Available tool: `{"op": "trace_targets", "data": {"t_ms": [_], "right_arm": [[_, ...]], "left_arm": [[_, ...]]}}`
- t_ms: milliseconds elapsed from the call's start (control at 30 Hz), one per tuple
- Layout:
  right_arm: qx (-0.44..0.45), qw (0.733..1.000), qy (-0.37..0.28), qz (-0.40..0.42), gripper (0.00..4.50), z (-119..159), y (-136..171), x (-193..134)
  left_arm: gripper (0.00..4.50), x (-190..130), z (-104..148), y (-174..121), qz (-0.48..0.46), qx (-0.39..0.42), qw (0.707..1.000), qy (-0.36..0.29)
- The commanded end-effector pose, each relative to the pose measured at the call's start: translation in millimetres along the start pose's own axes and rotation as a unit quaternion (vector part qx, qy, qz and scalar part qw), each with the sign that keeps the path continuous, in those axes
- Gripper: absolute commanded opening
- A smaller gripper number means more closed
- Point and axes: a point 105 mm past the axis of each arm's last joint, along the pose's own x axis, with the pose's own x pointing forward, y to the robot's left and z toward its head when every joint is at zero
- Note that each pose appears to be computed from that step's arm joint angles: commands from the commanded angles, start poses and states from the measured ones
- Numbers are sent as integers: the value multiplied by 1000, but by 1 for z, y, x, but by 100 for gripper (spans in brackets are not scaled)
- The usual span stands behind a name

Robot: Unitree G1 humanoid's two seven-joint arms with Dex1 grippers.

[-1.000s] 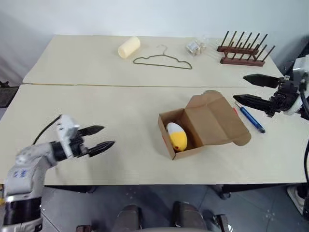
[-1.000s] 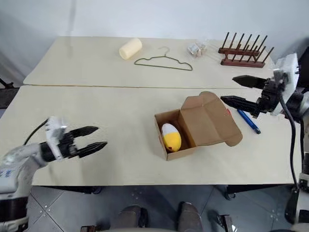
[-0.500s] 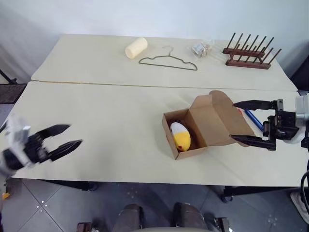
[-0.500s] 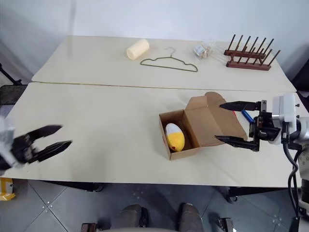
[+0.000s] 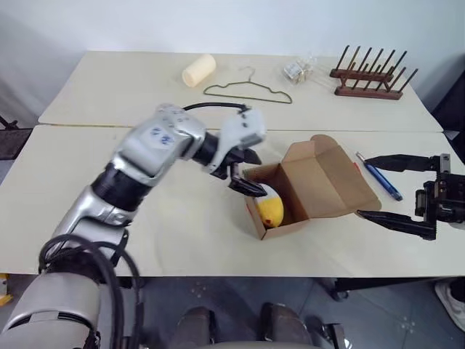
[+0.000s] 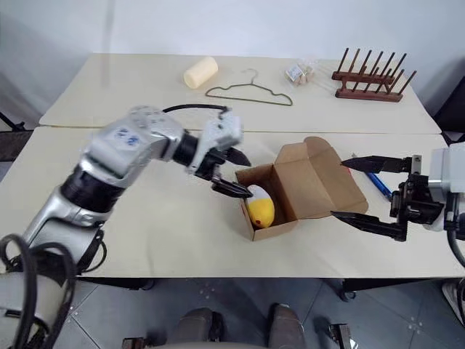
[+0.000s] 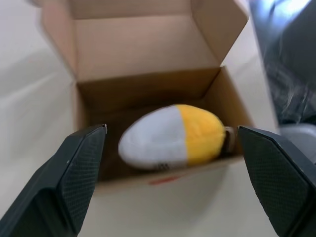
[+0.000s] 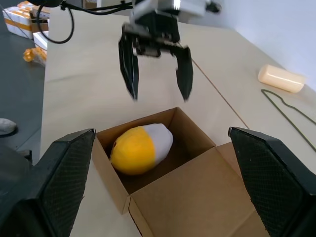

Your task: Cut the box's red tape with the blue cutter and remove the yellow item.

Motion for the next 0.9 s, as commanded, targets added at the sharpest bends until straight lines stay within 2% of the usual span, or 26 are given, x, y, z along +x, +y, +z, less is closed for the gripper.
{"op": "trace_targets", "data": {"t_ms": [33, 267, 367, 600, 733, 800, 833, 900], "right_arm": [[-16, 1000, -21, -16, 450, 13, 3, 3], [-5, 999, -32, -41, 450, 16, 6, 4], [-4, 998, -33, -47, 450, 16, 6, 5], [0, 998, -37, -51, 450, 14, 5, 6], [2, 997, -39, -60, 450, 10, 4, 6], [6, 997, -41, -69, 450, 8, 4, 5], [8, 996, -44, -76, 450, 6, 3, 4], [15, 995, -47, -84, 450, 3, 4, 3]], "left_arm": [[448, 20, 3, 11, 4, 48, 998, 48], [448, 40, 1, 9, -53, 71, 991, 98], [393, 46, -4, 5, -80, 75, 988, 112], [186, 50, -8, 3, -111, 63, 985, 119], [69, 48, 14, 13, -88, 51, 994, 48], [18, 42, 35, 19, -77, 42, 996, -28], [2, 36, 46, 24, -63, 24, 995, -72], [2, 20, 64, 31, -56, 9, 985, -161]]}}
